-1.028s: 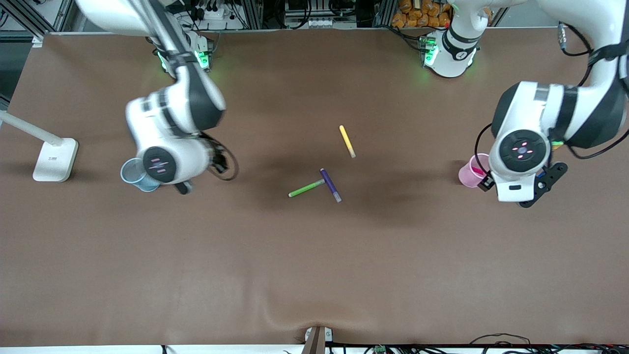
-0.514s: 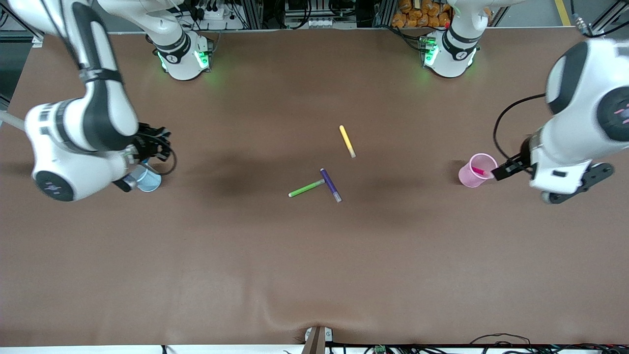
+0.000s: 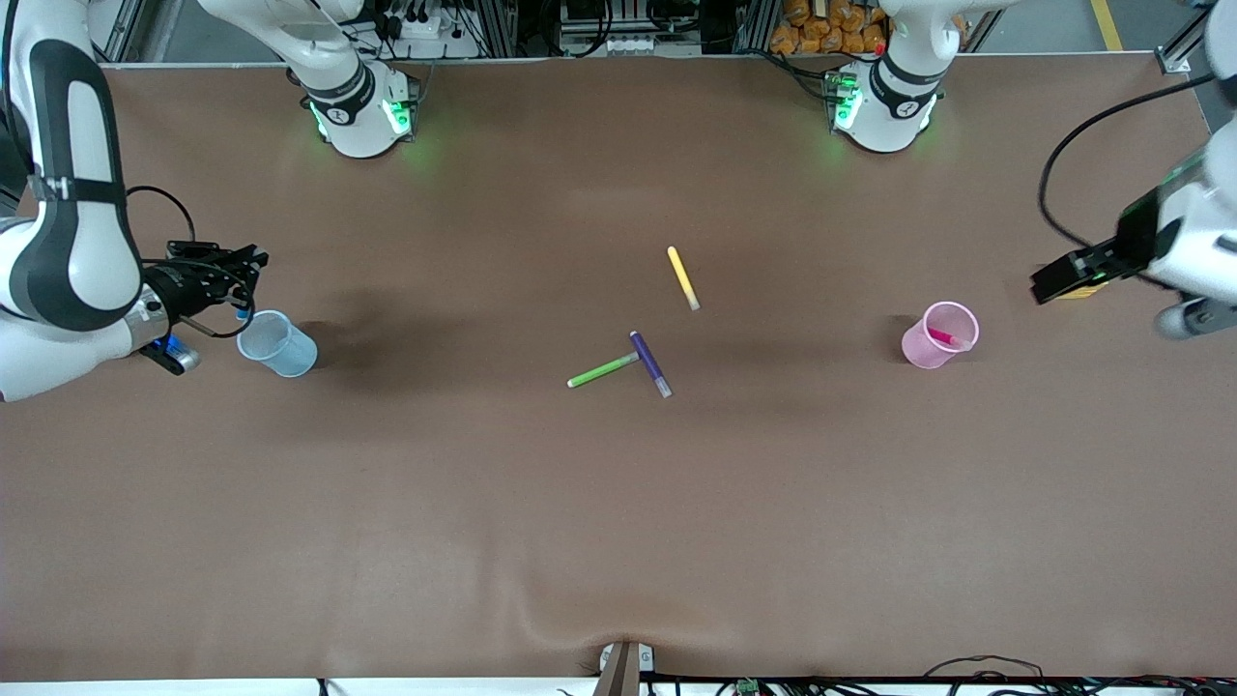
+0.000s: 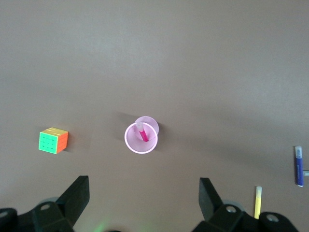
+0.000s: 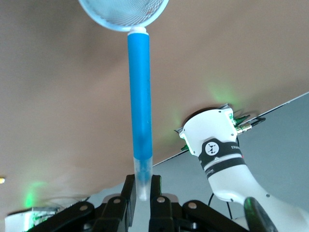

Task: Place pink and blue markers in matching cups
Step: 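Release the blue marker into the blue cup with the right gripper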

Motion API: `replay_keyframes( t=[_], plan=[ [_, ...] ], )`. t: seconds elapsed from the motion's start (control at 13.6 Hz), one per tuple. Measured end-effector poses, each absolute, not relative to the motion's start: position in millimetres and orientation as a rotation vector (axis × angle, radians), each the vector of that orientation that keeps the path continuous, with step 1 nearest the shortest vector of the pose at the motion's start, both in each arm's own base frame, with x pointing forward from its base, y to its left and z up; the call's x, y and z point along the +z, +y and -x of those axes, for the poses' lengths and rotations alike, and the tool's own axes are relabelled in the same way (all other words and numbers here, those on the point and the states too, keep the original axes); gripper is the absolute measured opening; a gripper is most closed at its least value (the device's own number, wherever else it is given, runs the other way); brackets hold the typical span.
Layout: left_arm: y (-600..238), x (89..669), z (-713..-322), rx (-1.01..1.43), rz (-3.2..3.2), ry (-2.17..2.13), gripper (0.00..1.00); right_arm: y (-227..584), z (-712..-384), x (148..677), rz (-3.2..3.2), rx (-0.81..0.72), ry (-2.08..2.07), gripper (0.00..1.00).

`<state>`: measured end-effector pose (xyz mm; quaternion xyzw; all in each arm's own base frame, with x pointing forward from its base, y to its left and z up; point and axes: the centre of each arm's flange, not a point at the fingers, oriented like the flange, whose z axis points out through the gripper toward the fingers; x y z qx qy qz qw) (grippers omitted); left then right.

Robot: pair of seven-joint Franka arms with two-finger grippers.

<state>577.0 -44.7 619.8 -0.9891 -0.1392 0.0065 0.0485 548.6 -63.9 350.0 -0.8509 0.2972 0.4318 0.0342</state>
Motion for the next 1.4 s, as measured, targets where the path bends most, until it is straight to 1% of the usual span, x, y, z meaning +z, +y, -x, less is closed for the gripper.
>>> replay_keyframes(
  t=[0.29, 0.73, 1.03, 1.1, 1.17, 1.4],
  plan=[
    [-45, 637, -569, -0.026, 3.016, -0.421, 1.0, -96, -548, 301, 2.429, 1.35, 0.931, 0.16],
    [-58, 650, -564, -0.064, 3.026, -0.373, 1.0, -110, -551, 279, 2.418, 1.298, 0.907, 0.16],
    [-28, 647, -555, 0.001, 3.067, -0.324, 1.0, -128, -548, 254, 2.389, 1.297, 0.903, 0.16],
    [-19, 648, -550, 0.007, 3.074, -0.302, 1.0, -128, -548, 250, 2.387, 1.301, 0.902, 0.22],
    [-12, 648, -546, 0.008, 3.078, -0.274, 1.0, -127, -548, 249, 2.386, 1.304, 0.898, 0.31],
    [-15, 644, -530, -0.028, 3.082, -0.213, 1.0, -124, -552, 253, 2.392, 1.299, 0.885, 0.67]
  ],
)
